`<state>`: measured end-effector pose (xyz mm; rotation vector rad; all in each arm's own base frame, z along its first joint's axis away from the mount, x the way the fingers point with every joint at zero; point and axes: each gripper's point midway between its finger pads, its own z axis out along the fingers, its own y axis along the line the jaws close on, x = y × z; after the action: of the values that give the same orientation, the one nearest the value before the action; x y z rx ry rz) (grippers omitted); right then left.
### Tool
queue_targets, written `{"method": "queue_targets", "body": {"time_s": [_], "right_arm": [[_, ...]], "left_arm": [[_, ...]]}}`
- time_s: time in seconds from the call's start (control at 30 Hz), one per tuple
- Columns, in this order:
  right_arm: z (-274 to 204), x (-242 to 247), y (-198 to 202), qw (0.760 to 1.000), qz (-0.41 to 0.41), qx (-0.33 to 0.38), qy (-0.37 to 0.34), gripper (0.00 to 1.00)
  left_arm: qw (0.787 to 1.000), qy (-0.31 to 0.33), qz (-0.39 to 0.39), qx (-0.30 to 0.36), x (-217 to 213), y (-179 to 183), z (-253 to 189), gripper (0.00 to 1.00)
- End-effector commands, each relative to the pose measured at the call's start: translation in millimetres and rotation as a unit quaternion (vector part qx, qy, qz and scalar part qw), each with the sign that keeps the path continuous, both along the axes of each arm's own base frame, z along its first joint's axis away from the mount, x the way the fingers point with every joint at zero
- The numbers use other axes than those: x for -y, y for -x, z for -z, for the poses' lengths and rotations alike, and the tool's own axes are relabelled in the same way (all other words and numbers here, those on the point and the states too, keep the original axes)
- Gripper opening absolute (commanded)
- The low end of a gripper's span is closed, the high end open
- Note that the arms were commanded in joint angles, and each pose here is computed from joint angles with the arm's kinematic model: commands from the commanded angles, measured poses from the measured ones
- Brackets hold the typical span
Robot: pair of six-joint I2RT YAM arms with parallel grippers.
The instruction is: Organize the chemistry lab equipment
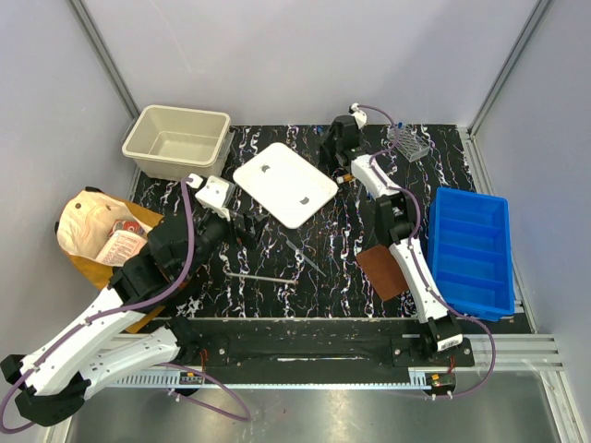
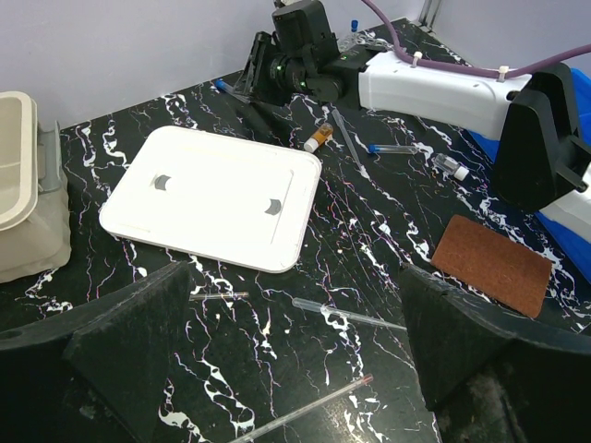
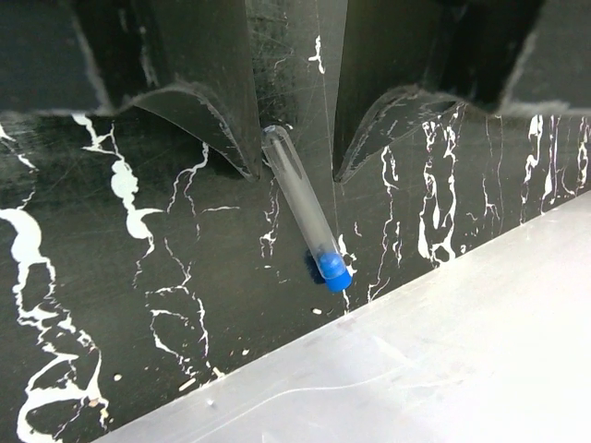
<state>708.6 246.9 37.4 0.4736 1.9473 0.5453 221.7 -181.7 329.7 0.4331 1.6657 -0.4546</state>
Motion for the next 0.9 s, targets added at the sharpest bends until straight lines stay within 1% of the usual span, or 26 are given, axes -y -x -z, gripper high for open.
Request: {"method": "queue_targets", "body": {"time_s": [0.0,0.2,0.37,0.57,0.67,0.87], "right_arm": [[-27,-19,8,1.000,-0.003,0.000,-0.015,0.42],[-25,-26,14,1.000,0.001,-0.008,-0.009,0.41],[-22,-22,17,1.000,0.020,-0.020,-0.002,0.41],[-18,-18,20,0.999,0.041,-0.033,0.001,0.37],[-17,-17,20,0.998,0.044,-0.036,0.001,0.32],[-16,-18,20,0.998,0.043,-0.038,-0.002,0.31]], "left_arm": [[0.999,0.030,-0.002,0.020,0,0,-17,0.99],[0.999,0.033,-0.003,0.021,-1,0,-18,0.99],[0.999,0.035,-0.003,0.023,-2,1,-20,0.99],[0.999,0.039,-0.005,0.028,-5,2,-22,0.99],[0.999,0.040,-0.005,0.029,-5,3,-23,0.99],[0.998,0.044,-0.005,0.034,-7,5,-26,0.99]]}}
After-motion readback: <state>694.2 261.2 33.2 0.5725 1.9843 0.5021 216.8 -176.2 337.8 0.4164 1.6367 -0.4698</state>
